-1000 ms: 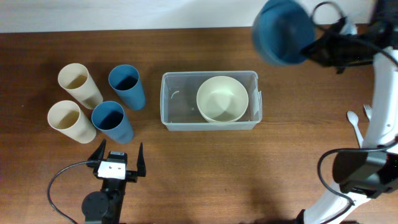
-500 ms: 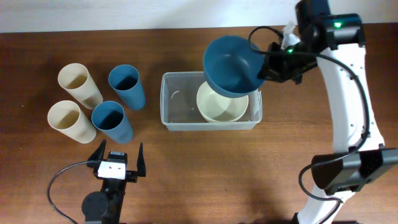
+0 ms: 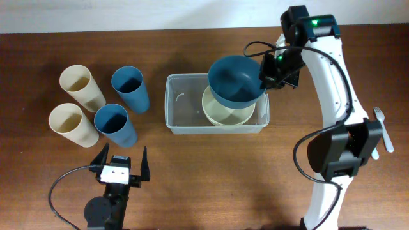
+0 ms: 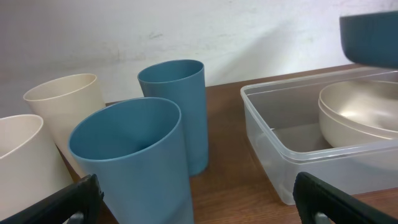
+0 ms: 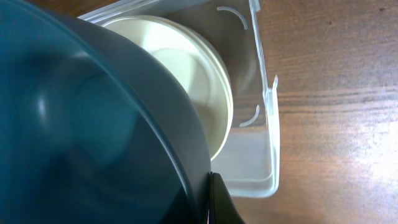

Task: Pack container
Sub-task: 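Lift the blue bowl and carry it over the clear container, then lower the blue bowl onto the cream bowls and open the right gripper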

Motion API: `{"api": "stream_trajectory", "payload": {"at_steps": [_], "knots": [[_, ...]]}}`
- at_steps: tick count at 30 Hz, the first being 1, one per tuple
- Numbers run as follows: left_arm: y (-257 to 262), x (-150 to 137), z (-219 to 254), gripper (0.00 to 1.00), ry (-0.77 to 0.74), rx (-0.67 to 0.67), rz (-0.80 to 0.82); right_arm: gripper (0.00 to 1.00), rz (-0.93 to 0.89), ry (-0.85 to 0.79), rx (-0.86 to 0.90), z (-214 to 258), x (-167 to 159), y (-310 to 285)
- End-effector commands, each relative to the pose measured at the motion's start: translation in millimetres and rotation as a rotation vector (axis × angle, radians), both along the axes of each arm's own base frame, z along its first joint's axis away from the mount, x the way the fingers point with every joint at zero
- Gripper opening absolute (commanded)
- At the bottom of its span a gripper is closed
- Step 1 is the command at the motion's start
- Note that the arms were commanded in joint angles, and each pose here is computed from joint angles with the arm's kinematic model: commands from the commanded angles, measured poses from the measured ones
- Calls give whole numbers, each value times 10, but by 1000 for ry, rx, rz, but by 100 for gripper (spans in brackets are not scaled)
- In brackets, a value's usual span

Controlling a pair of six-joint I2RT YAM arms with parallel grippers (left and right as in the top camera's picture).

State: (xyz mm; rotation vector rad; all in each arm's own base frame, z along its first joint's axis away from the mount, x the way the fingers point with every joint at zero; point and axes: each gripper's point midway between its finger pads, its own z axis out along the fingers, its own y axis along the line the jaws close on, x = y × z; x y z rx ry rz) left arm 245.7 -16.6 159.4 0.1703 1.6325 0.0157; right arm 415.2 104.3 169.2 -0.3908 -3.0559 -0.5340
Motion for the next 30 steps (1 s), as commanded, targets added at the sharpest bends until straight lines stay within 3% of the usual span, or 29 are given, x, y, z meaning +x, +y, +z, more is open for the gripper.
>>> {"api": "stream_trajectory", "payload": {"at_steps": [1,17,30], "knots": [[-2,-2,-23,100,5,17,-1,4,49,2,-7,-85,15,61],[-2,-2,-23,100,5,17,-1,4,135,28,-49,-262,-33,220],[-2,-2,-23,100,5,17,-1,14,134,17,-93,-283,-5,150]]}}
